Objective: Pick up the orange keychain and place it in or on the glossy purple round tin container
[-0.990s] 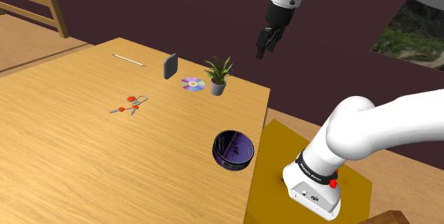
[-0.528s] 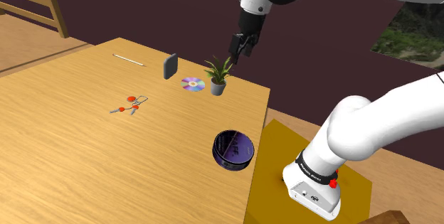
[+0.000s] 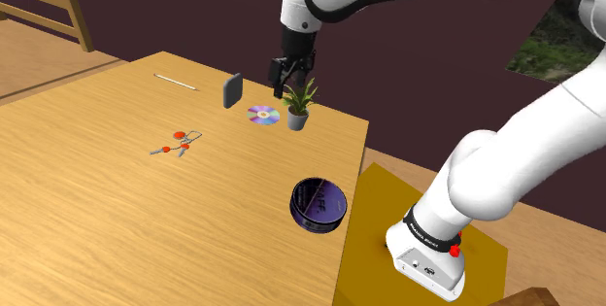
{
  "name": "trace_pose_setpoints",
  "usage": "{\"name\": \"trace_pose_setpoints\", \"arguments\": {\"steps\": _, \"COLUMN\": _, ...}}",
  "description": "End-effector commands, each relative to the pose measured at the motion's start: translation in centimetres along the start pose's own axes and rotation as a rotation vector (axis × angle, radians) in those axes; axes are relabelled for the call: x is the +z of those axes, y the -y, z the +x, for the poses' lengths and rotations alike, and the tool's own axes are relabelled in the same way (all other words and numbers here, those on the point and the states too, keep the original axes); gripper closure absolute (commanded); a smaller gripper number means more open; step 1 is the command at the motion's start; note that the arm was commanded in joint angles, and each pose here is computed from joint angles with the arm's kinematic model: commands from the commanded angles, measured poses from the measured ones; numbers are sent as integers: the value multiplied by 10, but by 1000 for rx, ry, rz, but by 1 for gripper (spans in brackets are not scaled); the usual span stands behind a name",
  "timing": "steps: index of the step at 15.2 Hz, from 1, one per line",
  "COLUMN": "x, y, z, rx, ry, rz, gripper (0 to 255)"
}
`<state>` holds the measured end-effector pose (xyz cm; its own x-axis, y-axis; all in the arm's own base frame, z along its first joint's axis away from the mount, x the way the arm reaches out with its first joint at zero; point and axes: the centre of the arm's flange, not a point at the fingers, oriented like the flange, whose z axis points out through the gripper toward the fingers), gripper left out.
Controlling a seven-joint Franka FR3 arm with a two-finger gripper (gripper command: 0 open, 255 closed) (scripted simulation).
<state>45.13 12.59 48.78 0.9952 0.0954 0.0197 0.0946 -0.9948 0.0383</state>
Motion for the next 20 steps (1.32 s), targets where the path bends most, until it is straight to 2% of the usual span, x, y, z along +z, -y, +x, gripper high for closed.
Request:
{"name": "trace_pose_setpoints", "arguments": {"steps": 1, "x": 11, "y": 14, "z": 18, "rx": -2, "ry": 1, "rz": 4, "gripper": 0}}
{"name": "trace_pose_setpoints", "arguments": {"steps": 20, "x": 101, "y": 178, "z": 182, "rx": -30, "ry": 13, "rz": 38, "gripper": 0}}
